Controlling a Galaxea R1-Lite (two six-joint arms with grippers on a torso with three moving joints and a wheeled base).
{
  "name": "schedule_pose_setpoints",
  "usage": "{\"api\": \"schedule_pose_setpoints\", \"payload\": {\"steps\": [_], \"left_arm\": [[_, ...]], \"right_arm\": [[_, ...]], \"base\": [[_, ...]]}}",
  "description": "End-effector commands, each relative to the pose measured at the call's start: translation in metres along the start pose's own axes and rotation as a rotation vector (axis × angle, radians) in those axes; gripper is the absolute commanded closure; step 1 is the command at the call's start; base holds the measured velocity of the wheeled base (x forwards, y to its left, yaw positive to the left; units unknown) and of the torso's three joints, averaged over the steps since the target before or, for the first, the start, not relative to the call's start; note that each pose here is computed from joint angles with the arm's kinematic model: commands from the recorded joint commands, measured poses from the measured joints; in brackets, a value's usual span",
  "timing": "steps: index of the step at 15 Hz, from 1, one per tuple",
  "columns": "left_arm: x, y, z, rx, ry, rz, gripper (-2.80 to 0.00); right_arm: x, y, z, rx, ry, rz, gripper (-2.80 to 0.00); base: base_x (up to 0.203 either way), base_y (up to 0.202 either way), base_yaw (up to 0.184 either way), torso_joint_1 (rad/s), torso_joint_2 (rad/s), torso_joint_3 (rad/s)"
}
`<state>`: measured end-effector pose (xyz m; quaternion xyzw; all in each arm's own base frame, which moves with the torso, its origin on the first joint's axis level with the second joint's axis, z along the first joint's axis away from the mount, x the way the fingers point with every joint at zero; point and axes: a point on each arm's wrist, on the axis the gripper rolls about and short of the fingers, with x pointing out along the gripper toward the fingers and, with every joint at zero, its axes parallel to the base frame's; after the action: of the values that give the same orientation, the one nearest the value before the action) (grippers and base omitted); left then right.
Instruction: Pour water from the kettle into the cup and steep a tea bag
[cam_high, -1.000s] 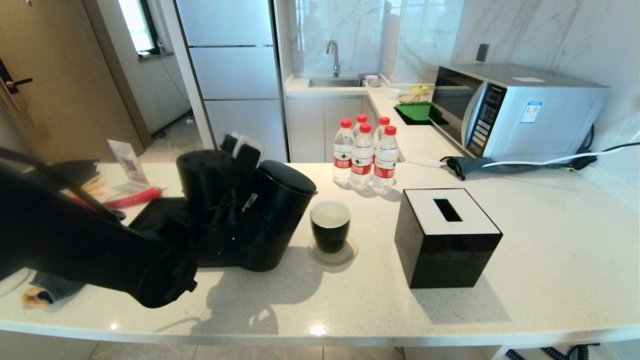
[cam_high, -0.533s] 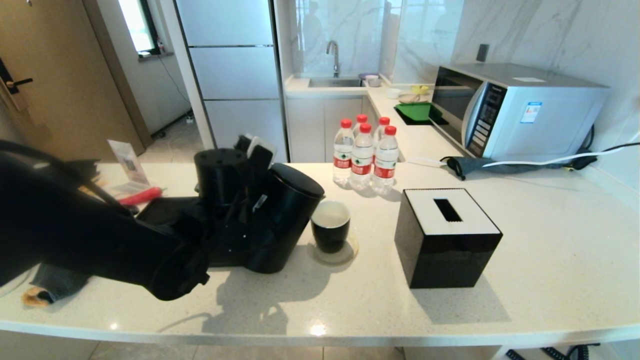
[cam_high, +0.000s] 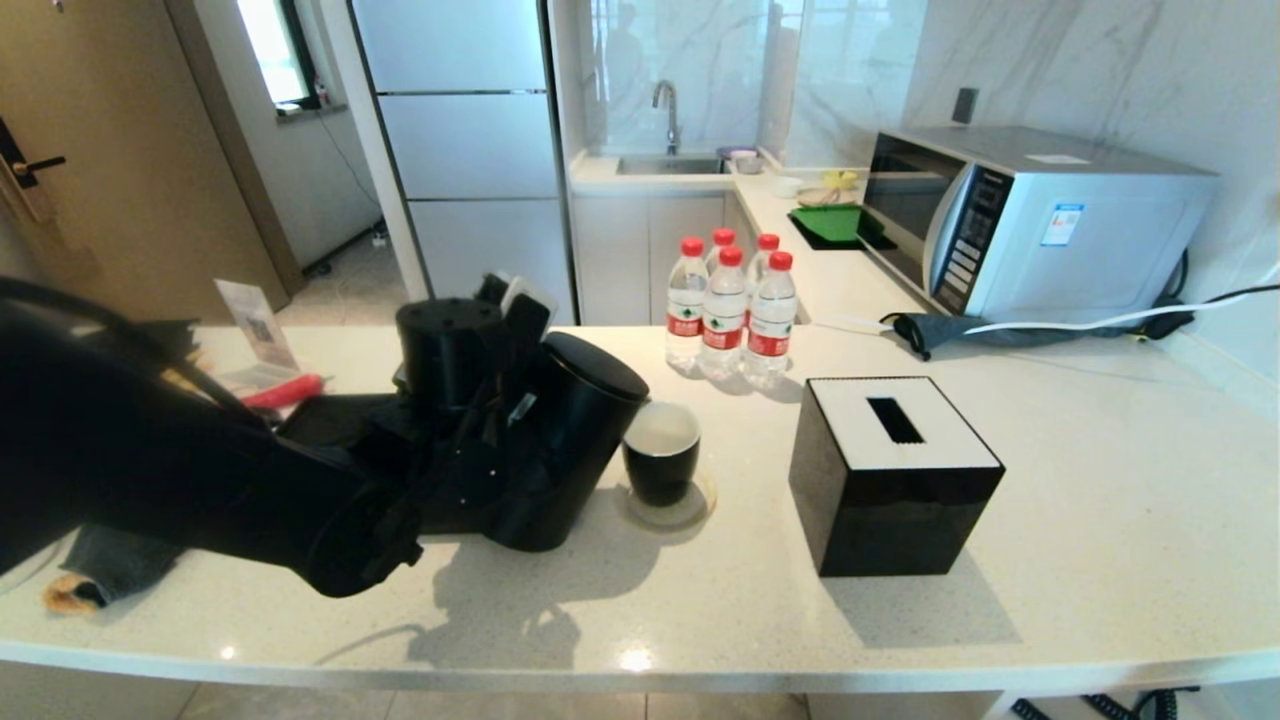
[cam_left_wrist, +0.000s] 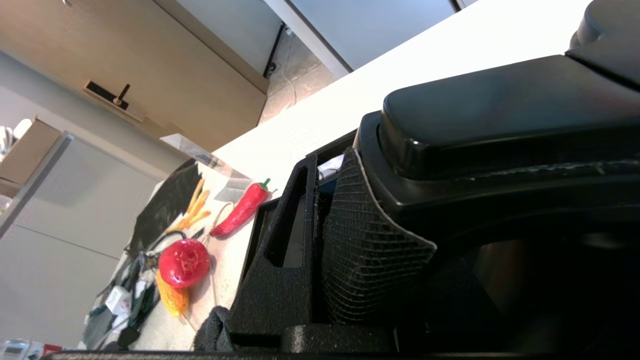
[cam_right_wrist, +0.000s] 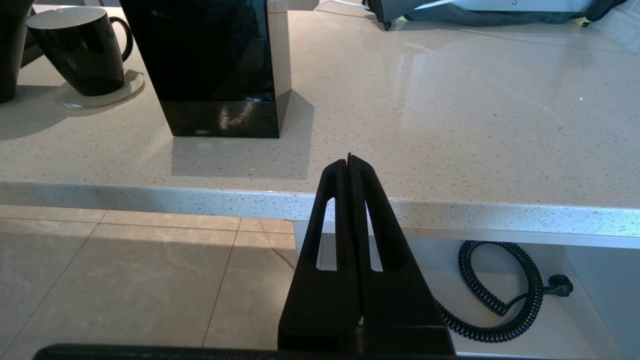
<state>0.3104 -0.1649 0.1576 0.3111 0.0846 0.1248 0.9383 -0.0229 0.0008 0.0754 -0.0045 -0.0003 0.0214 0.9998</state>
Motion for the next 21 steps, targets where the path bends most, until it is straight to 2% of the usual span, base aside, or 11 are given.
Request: {"api": "schedule_pose_setpoints", "payload": {"steps": [1,4,16,19,21], "left_arm": [[0.001,0.001,0.001,0.025,-0.002,0.008,0.0],[0.003,0.002,0.006,0.063,-0.007,0.01,0.0],[0.003,0.006,0.011,0.085,-0.016,0.022,0.0],[0.002,0.008,0.012,0.117,-0.018,0.023,0.0],[0.002,0.009,0.014,0.117,-0.022,0.026,0.0]], "right_arm": [[0.0,0.0,0.0,-0.002,0.002,0.002,0.0],[0.0,0.0,0.0,-0.002,0.002,0.0,0.0],[0.0,0.0,0.0,-0.001,0.002,0.001,0.0],[0.0,0.0,0.0,0.0,0.002,0.002,0.0],[0.0,0.0,0.0,-0.001,0.002,0.002,0.0]], "base": [[0.0,0.0,0.0,0.0,0.0,0.0],[0.0,0.0,0.0,0.0,0.0,0.0],[0.0,0.0,0.0,0.0,0.0,0.0],[0.0,0.0,0.0,0.0,0.0,0.0],[0.0,0.0,0.0,0.0,0.0,0.0]]}}
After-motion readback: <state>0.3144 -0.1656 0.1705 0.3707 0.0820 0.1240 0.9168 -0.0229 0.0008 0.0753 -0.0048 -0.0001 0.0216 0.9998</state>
